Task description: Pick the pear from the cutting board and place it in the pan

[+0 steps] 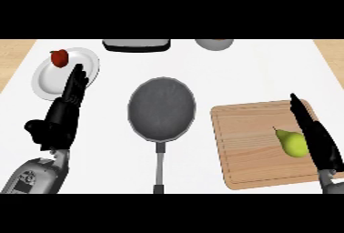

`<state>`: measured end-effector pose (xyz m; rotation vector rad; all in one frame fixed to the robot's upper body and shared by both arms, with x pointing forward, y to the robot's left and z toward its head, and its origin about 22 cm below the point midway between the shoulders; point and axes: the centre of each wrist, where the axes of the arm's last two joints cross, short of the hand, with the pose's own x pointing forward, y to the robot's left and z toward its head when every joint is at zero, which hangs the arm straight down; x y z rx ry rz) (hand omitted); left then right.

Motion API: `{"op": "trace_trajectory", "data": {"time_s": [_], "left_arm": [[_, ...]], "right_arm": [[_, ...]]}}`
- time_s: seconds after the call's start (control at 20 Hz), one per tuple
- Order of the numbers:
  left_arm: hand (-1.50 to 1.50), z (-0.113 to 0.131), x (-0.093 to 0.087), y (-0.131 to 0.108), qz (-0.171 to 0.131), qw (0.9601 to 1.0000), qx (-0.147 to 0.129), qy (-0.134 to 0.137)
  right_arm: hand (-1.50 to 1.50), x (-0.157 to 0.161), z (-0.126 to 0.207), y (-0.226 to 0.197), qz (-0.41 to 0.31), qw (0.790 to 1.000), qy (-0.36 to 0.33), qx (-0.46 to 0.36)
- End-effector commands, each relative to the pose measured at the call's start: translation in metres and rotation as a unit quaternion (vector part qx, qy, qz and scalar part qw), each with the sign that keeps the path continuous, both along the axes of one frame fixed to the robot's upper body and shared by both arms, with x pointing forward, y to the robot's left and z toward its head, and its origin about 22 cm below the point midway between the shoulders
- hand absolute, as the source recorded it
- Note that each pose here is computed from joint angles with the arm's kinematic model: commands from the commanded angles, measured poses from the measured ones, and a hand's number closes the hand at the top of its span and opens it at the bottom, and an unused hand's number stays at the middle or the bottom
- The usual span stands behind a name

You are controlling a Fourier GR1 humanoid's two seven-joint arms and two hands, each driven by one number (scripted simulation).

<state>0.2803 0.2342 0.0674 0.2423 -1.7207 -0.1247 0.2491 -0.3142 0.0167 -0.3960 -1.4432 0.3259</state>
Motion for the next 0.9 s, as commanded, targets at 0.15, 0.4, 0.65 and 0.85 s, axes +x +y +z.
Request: {"op": "trace_trajectory", "data": {"time_s": [0.15, 0.4, 0.65, 0.85], "left_arm": [[0.0, -0.025, -0.003, 0.042, 0.057, 0.9918, 0.054, 0.101], [0.0, -0.048, -0.014, 0.06, 0.082, 0.9786, 0.075, 0.173], [0.0, -0.046, -0.013, 0.095, 0.124, 0.9647, 0.07, 0.221], [0.0, -0.053, -0.005, 0.11, 0.123, 0.9634, 0.07, 0.228]], "right_arm": [[-1.5, 0.031, 0.031, 0.047, 0.243, 0.958, 0.046, 0.147], [1.5, 0.044, 0.094, -0.002, 0.26, 0.945, -0.029, -0.193], [-1.5, 0.048, 0.036, -0.068, 0.167, 0.964, -0.005, 0.205], [-1.5, 0.076, 0.079, -0.093, 0.26, 0.953, 0.012, 0.156]]}}
